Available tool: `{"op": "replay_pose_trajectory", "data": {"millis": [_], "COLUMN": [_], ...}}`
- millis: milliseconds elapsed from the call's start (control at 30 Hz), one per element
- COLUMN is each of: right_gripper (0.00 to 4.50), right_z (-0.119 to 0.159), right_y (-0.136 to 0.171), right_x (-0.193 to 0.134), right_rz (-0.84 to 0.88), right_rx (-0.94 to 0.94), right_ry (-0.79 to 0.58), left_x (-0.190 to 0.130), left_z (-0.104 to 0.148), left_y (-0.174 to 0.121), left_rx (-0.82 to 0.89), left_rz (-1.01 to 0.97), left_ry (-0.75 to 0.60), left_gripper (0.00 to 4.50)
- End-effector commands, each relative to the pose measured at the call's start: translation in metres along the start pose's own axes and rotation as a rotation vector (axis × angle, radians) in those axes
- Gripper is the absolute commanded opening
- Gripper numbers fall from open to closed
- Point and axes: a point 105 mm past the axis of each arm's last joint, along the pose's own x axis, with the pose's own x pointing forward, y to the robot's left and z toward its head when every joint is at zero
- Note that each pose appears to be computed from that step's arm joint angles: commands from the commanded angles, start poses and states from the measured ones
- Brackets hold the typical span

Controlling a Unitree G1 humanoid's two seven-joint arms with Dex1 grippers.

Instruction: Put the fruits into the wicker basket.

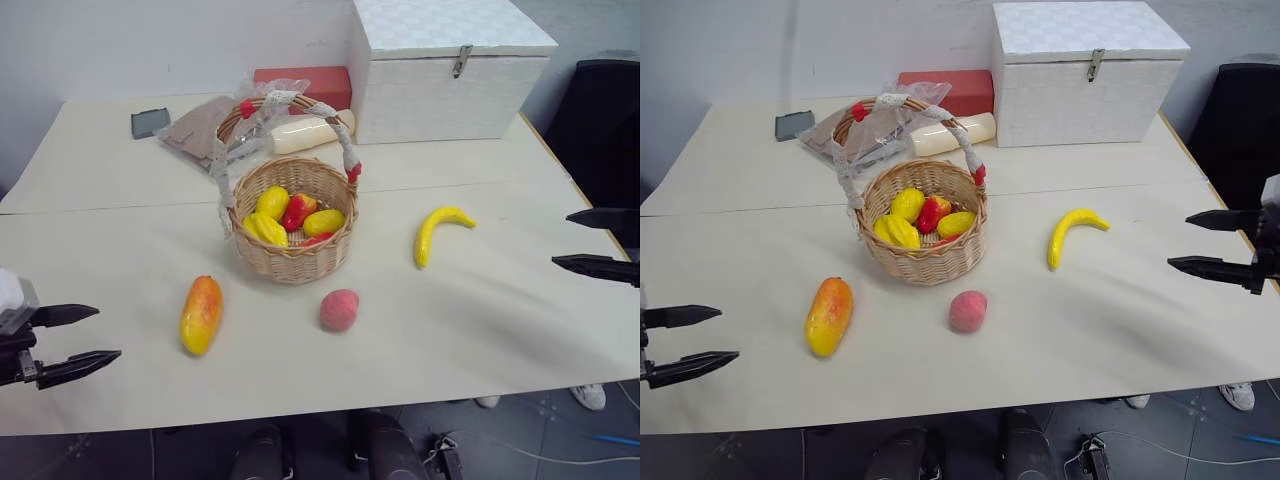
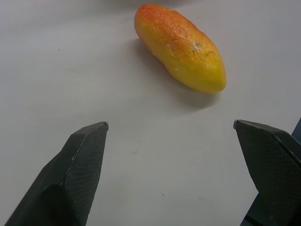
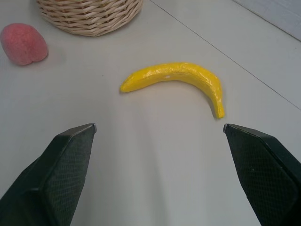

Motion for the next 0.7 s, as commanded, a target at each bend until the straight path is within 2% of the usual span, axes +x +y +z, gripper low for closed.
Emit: {"op": "replay_pose_trajectory", "data": {"millis": [33, 267, 700], "right_gripper": [4.48, 4.48, 4.48], "right_z": [0.007, 0.006, 0.001], "right_y": [0.002, 0.004, 0.005], "right_x": [-0.001, -0.003, -0.006], "right_rz": [0.009, 0.007, -0.02], "right_rx": [-0.025, -0.029, -0.017], "right_ry": [-0.027, -0.026, -0.03], "left_x": [-0.007, -0.005, 0.006], "left_z": [0.005, -0.006, 0.008], "left_y": [-0.003, -0.004, -0.001], "left_rx": [0.035, 0.022, 0.015], "left_rz": [0.0, 0.019, 0.03], "left_ry": [0.005, 0.038, -0.057], "left_gripper": [4.5, 4.5, 4.5]}}
